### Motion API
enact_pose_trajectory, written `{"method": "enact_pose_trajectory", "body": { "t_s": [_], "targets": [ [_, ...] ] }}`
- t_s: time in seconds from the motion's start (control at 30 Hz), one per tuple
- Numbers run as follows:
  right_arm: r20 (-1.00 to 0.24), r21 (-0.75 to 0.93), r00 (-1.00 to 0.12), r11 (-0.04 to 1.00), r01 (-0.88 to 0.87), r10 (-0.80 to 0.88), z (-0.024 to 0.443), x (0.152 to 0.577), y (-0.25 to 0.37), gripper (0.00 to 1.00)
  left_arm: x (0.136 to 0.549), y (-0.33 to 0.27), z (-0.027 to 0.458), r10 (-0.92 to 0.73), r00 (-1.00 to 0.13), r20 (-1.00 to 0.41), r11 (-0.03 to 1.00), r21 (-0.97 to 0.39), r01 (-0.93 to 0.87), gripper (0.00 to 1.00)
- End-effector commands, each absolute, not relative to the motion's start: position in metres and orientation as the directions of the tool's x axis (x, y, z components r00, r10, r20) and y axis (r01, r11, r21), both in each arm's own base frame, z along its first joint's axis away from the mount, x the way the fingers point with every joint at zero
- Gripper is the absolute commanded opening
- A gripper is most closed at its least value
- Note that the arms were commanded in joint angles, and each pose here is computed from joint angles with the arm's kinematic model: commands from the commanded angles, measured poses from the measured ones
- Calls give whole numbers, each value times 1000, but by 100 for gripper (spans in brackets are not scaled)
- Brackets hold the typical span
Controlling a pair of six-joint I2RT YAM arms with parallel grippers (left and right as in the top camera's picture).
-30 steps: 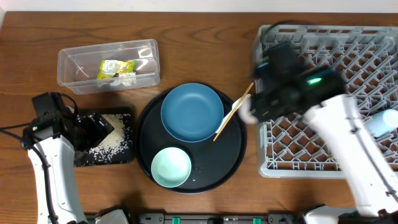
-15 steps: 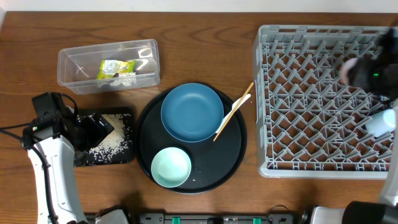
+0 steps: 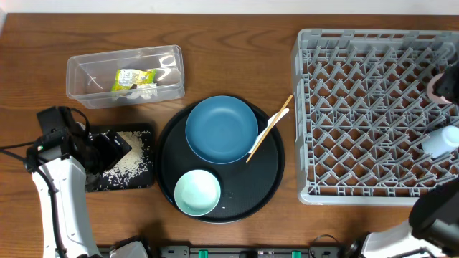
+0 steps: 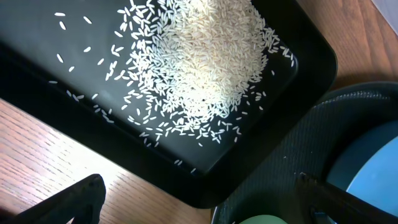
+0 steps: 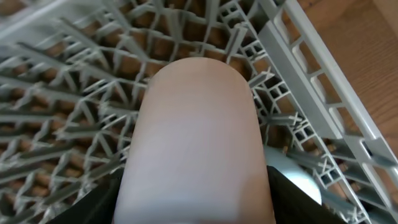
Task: Sort waste into correct bins and load items into the dishwasher rack
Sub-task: 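Carry pink cup with right gripper into dish rack, then lower pink cup into rack's right side and open right gripper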
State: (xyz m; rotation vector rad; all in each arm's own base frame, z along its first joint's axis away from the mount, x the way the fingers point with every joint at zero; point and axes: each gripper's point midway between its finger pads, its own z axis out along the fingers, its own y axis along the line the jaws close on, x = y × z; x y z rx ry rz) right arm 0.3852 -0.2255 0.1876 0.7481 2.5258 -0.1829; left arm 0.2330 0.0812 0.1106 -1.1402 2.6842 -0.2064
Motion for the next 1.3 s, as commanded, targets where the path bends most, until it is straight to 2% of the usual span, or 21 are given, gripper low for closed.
{"method": "enact_pose_trajectory", "body": {
  "t_s": [0.0, 0.67, 0.7, 0.8, 0.87, 1.07, 1.27],
  "targets": [
    [-507, -40, -720, 822, 568, 474, 184, 385, -245, 51, 232, 84, 111, -722, -676, -148, 692, -199, -694, 98],
    [-448, -53, -737, 808, 587, 506, 129, 400, -263, 52, 233, 85, 111, -722, -675, -152, 692, -201, -694, 98],
    [-450, -50, -736, 809, 586, 506, 129, 401, -263, 54, 233, 85, 111, -722, -675, -152, 692, -201, -694, 98],
    [-457, -43, -733, 811, 584, 503, 130, 404, -263, 76, 233, 85, 111, -722, -675, -152, 692, -201, -694, 98],
    [-459, -41, -733, 812, 583, 503, 130, 404, -263, 84, 233, 85, 111, -722, -675, -152, 692, -201, -694, 98],
    [-472, 46, -731, 842, 538, 493, 144, 413, -244, 82, 233, 85, 111, -722, -675, -152, 692, -201, -694, 98],
    [-511, 65, -742, 880, 471, 434, 186, 419, -216, 79, 233, 85, 111, -721, -676, -152, 692, -201, -693, 98]
  ]
}}
